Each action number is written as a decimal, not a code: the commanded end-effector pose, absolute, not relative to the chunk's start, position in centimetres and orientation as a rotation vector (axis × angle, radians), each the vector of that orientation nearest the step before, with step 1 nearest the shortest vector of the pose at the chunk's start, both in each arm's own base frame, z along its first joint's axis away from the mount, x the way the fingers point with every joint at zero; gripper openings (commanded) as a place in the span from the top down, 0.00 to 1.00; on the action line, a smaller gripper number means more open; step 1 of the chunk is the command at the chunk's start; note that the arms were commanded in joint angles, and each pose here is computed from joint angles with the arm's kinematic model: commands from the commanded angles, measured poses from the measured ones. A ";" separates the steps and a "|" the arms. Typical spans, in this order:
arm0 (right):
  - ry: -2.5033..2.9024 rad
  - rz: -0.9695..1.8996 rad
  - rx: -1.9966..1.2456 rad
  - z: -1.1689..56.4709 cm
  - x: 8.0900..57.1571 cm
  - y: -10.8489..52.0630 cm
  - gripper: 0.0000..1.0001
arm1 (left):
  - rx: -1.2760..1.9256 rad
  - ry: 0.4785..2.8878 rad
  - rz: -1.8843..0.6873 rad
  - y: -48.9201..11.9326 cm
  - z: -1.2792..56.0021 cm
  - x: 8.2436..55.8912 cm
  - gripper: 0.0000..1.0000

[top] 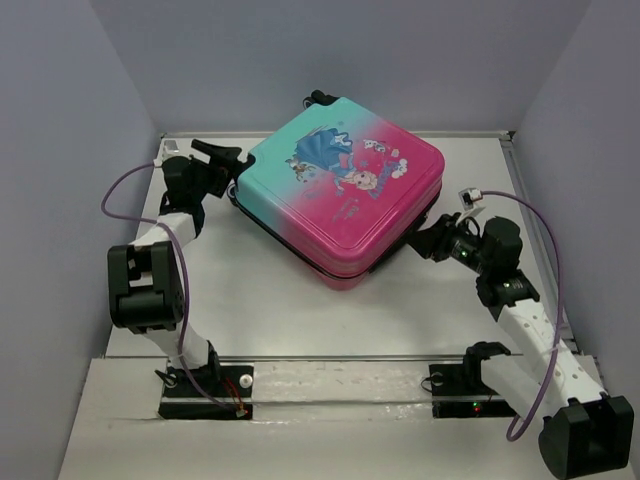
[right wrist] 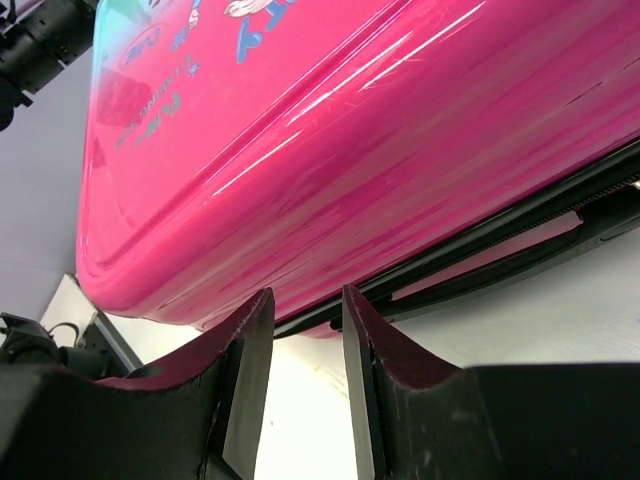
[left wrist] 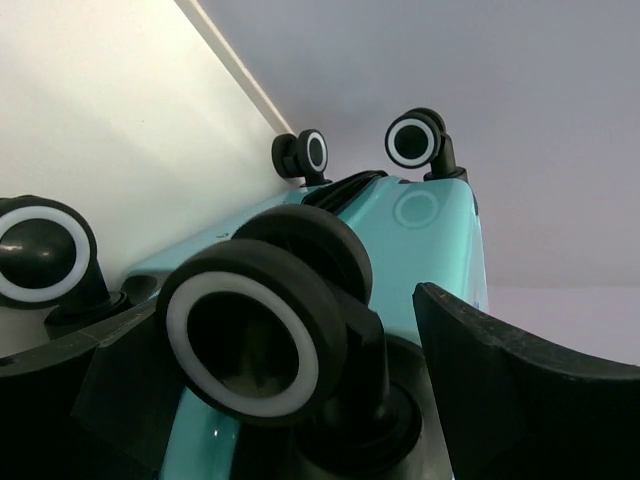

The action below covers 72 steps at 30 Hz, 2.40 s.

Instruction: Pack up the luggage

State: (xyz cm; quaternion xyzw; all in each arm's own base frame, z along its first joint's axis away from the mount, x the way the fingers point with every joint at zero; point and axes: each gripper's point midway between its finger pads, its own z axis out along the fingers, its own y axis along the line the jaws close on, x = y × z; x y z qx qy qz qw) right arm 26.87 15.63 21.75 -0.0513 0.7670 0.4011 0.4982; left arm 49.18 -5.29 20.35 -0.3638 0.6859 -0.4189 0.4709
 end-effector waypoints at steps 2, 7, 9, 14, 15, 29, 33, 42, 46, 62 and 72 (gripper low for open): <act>1.800 0.974 -0.146 22.7 26.5 15.7 0.59 | -0.788 1.530 -1.105 -5.6 26.4 50.5 0.15; 1.810 0.955 -0.121 22.4 26.5 15.4 0.53 | -0.725 1.427 -1.157 -5.9 30.0 49.6 0.88; 1.806 0.941 -0.109 22.3 26.6 15.1 0.50 | -0.662 1.383 -1.173 -6.2 33.1 48.7 0.94; 1.815 0.917 -0.079 21.9 26.6 14.7 0.37 | -0.542 1.306 -1.180 -6.9 40.9 47.2 0.94; 1.805 0.915 -0.082 22.2 26.5 14.6 0.33 | -0.528 1.306 -1.178 -6.9 41.7 47.2 0.94; 1.828 0.915 -0.056 20.5 26.0 14.5 0.32 | -0.597 1.462 -1.116 -6.5 37.0 52.5 0.94; 1.836 0.884 -0.034 19.9 26.3 14.0 0.32 | -0.641 1.511 -1.069 -5.4 33.8 53.2 0.94; 1.866 0.640 0.184 17.3 29.6 10.2 0.41 | -0.684 1.596 -1.081 -5.7 29.8 51.8 0.87; 1.842 0.589 0.216 18.0 30.8 9.4 0.42 | -0.644 1.576 -1.129 -6.3 31.9 51.6 0.94; 1.861 0.560 0.275 16.5 31.0 8.8 0.46 | -0.579 1.571 -1.193 -7.9 38.9 49.4 0.94; 1.900 0.453 0.319 14.6 31.9 7.0 0.54 | -0.706 1.668 -1.043 -5.0 30.2 50.6 0.94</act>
